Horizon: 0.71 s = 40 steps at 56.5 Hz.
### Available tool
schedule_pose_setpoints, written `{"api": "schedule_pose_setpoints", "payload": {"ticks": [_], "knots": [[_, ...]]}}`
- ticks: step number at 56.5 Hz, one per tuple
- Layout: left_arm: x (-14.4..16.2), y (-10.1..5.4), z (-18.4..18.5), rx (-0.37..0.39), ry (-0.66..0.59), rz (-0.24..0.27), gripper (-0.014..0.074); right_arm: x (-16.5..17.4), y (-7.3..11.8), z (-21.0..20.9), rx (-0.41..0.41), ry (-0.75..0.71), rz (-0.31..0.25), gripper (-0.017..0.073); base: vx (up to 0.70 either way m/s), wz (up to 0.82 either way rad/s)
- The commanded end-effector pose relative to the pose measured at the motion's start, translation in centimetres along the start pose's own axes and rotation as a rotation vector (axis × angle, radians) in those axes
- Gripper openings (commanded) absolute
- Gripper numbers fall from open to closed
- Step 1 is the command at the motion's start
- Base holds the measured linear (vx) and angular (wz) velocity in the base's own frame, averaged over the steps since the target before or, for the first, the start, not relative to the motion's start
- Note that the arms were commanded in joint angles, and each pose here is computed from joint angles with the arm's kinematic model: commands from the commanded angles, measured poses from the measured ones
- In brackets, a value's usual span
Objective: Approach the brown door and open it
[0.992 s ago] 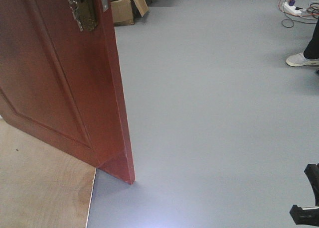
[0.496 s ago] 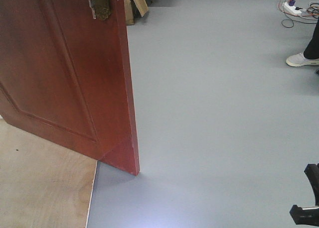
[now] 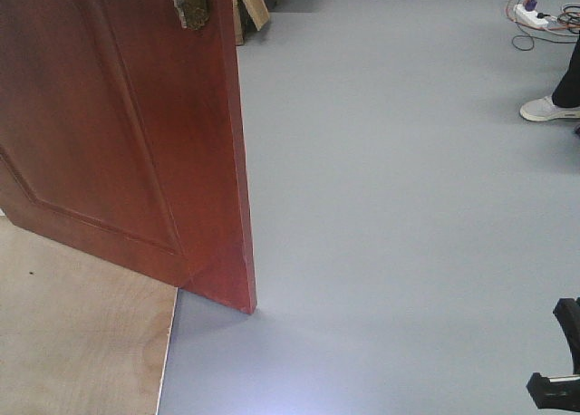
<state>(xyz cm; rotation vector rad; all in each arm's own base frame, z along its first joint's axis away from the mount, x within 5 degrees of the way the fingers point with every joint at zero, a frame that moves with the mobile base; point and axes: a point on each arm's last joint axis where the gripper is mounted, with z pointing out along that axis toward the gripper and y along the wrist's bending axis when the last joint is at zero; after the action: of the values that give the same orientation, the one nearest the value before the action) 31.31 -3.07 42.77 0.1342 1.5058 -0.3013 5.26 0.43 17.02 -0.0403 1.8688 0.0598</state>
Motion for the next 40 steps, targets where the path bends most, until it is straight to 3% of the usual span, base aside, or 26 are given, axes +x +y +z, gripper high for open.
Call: {"api": "schedule_pose_setpoints", "payload": {"ticks": [1, 40], "knots": [[-2.03, -0.83, -0.89, 0.038, -0.069, -0.007, 0.0036, -0.58, -0.05, -0.01, 0.005, -0.078, -0.010, 0.0000, 0.00, 0.00], [-2.02, -0.83, -0.89, 0.038, -0.069, -0.007, 0.0036, -0.58, -0.05, -0.01, 0.005, -0.078, -0.010, 0.0000, 0.00, 0.00]]}}
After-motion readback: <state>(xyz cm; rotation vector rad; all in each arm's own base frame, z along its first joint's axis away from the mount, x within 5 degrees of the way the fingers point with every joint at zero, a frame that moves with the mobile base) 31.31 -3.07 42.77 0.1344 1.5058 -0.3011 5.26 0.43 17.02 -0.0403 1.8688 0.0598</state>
